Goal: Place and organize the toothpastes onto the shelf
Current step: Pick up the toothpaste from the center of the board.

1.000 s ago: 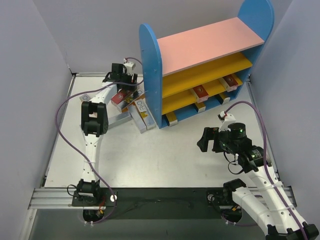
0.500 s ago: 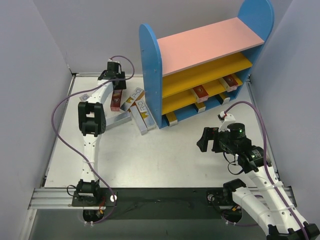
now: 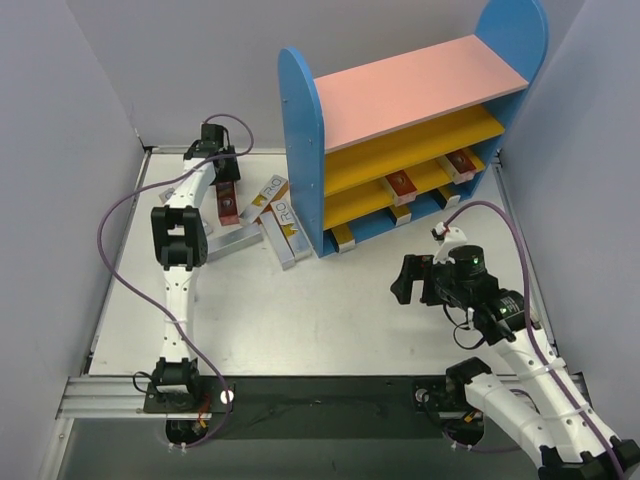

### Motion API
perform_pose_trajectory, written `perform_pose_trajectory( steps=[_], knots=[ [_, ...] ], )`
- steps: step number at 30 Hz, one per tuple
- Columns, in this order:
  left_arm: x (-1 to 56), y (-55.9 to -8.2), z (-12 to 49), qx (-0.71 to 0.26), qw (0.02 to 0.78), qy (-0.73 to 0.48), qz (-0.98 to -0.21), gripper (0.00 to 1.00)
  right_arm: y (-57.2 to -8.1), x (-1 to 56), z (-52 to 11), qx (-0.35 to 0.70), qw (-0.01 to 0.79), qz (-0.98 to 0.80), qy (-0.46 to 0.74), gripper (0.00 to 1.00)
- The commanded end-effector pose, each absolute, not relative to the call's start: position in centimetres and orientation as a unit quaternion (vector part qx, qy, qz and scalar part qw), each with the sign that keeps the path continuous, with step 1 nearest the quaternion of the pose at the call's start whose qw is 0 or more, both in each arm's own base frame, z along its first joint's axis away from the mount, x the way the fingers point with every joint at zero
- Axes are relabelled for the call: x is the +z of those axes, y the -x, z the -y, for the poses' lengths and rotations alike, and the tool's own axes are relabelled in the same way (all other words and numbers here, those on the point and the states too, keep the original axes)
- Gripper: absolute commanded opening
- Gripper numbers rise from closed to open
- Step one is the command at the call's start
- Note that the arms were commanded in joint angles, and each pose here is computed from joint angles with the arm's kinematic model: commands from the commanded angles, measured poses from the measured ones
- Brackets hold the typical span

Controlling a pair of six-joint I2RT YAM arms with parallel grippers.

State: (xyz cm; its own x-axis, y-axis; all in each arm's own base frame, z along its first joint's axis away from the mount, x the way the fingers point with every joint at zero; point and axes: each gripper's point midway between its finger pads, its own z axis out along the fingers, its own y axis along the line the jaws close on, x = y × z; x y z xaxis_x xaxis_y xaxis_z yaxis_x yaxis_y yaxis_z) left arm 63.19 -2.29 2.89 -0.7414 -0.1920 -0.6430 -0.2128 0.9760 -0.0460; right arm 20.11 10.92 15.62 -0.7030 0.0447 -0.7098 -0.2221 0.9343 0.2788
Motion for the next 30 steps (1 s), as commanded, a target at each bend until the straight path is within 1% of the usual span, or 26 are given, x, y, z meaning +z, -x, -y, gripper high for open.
perform_pose_trajectory(
  steps=[1,3,4,5,8,10,12,13,15,16,17,18,19,20,21,22,23,25,26,30],
  knots=[
    [4.5,-62.6,2.1,-0.020,0.338,0.132,-0.931,0.57,-20.7,17.2,-11.2,0.168,0.398,-0.900,0.054,1.00],
    [6.0,-62.4,2.1,-0.026,0.350,0.141,-0.926,0.52,-20.7,17.2,-11.6,0.169,0.397,-0.900,0.066,1.00],
    [7.7,-62.2,2.1,-0.029,0.364,0.147,-0.919,0.50,-20.8,17.3,-11.8,0.170,0.399,-0.898,0.068,1.00],
    [8.5,-62.1,2.1,-0.035,0.370,0.163,-0.914,0.46,-20.8,17.3,-12.2,0.174,0.399,-0.897,0.074,1.00],
    [12.5,-61.2,2.3,-0.052,0.389,0.202,-0.897,0.41,-21.1,17.6,-13.2,0.188,0.410,-0.889,0.083,1.00],
    [15.1,-59.9,2.6,-0.066,0.394,0.221,-0.890,0.40,-21.4,18.2,-14.4,0.206,0.422,-0.878,0.094,1.00],
    [16.5,-58.5,3.2,-0.082,0.387,0.251,-0.884,0.40,-21.6,18.5,-15.7,0.225,0.433,-0.867,0.101,1.00],
    [18.9,-57.7,3.6,-0.092,0.399,0.254,-0.876,0.40,-21.7,18.6,-16.2,0.232,0.437,-0.863,0.104,1.00],
    [19.0,-55.6,4.3,-0.098,0.381,0.285,-0.874,0.40,-21.9,19.0,-17.7,0.253,0.449,-0.850,0.106,1.00],
    [21.6,-54.5,5.0,-0.108,0.398,0.287,-0.864,0.40,-22.0,19.2,-18.3,0.262,0.453,-0.845,0.107,1.00],
    [20.3,-53.0,5.5,-0.108,0.378,0.313,-0.865,0.40,-22.5,19.9,-18.9,0.274,0.469,-0.833,0.103,1.00],
    [21.1,-52.3,6.0,-0.115,0.385,0.320,-0.858,0.40,-22.5,19.9,-19.5,0.283,0.471,-0.830,0.101,1.00],
    [23.3,-50.7,7.5,-0.133,0.400,0.316,-0.850,0.40,-22.3,19.9,-20.4,0.292,0.469,-0.826,0.109,1.00],
    [22.0,-49.2,8.3,-0.137,0.383,0.336,-0.849,0.40,-22.8,20.9,-21.1,0.306,0.486,-0.812,0.107,1.00],
    [22.6,-48.5,9.1,-0.148,0.392,0.340,-0.842,0.40,-22.8,20.9,-21.7,0.312,0.486,-0.809,0.106,1.00],
    [24.8,-47.2,9.7,-0.160,0.413,0.345,-0.828,0.38,-22.8,20.8,-22.4,0.323,0.482,-0.808,0.103,1.00],
    [25.1,-46.1,11.7,-0.176,0.412,0.349,-0.823,0.38,-23.0,21.9,-23.2,0.342,0.495,-0.793,0.100,1.00],
    [25.8,-43.7,13.1,-0.187,0.417,0.357,-0.815,0.38,-22.9,22.4,-24.6,0.363,0.498,-0.781,0.102,1.00],
    [25.9,-42.6,14.7,-0.203,0.410,0.359,-0.813,0.38,-23.1,23.4,-25.2,0.377,0.511,-0.766,0.099,1.00],
    [26.8,-39.0,17.3,-0.234,0.412,0.363,-0.802,0.37,-23.6,24.9,-26.7,0.409,0.521,-0.744,0.084,1.00]
  ],
)
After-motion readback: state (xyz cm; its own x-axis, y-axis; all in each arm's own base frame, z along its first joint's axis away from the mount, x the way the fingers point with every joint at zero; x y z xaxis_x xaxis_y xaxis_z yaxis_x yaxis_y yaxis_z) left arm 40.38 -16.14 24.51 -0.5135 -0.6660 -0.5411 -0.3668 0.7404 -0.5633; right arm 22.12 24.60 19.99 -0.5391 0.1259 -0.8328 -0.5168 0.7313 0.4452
